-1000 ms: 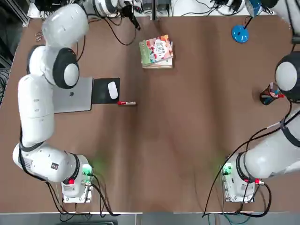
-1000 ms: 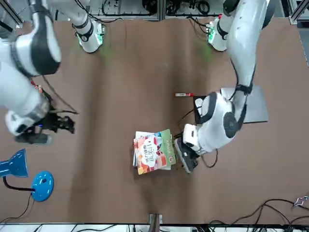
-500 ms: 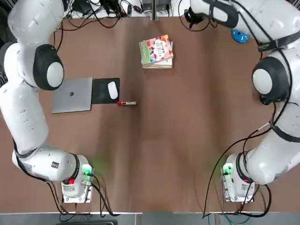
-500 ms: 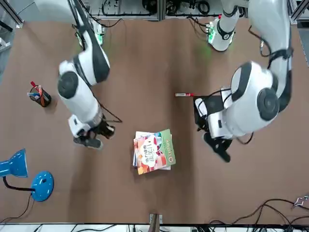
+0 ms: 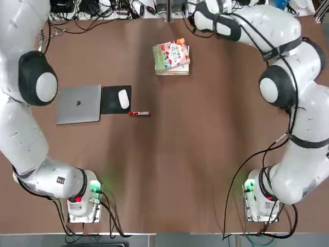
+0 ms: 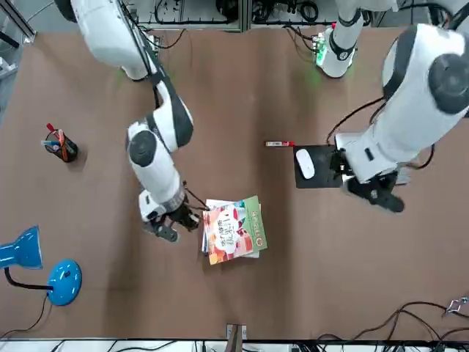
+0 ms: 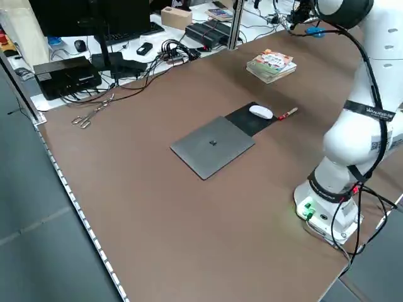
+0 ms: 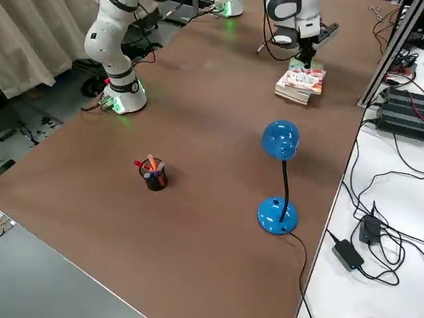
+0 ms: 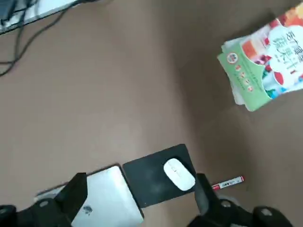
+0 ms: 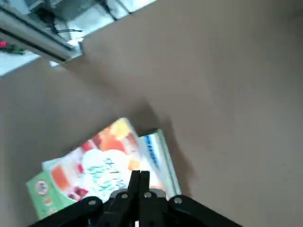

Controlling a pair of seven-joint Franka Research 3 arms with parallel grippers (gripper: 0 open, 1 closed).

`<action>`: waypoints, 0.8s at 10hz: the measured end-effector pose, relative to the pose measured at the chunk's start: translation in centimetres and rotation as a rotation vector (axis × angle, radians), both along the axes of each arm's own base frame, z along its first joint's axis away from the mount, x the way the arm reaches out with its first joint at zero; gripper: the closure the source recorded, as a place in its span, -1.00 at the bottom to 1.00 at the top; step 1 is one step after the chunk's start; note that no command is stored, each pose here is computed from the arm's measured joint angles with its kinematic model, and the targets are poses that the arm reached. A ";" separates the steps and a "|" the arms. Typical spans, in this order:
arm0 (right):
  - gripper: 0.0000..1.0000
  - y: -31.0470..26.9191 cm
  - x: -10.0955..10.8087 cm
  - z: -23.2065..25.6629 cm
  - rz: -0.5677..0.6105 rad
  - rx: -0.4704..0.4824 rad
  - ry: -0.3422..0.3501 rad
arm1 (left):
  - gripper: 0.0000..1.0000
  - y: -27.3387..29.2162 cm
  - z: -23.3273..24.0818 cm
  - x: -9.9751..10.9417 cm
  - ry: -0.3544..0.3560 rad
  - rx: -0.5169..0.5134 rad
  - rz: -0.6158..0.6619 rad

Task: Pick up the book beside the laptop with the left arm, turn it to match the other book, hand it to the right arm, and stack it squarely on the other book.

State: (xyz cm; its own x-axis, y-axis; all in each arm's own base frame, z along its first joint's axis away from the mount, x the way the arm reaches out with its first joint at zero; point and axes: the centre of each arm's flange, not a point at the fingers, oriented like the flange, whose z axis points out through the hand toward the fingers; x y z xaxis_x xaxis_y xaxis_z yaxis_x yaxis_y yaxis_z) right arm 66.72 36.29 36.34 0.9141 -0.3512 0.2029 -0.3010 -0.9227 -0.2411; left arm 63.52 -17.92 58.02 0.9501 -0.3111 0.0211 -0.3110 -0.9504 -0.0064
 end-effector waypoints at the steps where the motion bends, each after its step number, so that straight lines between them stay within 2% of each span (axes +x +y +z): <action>1: 0.99 1.7 -0.3 -1.4 0.014 0.018 -0.029 | -1.00 2.1 0.7 -0.6 0.002 0.004 0.043; 3: 0.99 4.4 -0.6 -5.1 0.045 0.043 -0.075 | -1.00 6.5 1.5 -2.2 0.010 0.013 0.165; 5: 0.99 6.1 -0.7 -8.8 0.065 0.039 -0.071 | -1.00 10.0 2.8 -3.7 0.004 0.016 0.266; 8: 0.99 5.2 0.1 -11.9 0.053 0.014 -0.054 | -0.98 12.6 3.4 -6.6 0.021 -0.002 0.317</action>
State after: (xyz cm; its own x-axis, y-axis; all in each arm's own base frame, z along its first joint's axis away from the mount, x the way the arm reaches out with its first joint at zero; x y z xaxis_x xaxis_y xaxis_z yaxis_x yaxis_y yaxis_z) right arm 66.77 41.53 24.45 0.9191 -0.3061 0.2483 -0.2383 -0.9333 -0.2685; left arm 56.93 -5.37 61.41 1.0000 0.0011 0.0008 0.0011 -1.0000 -0.0008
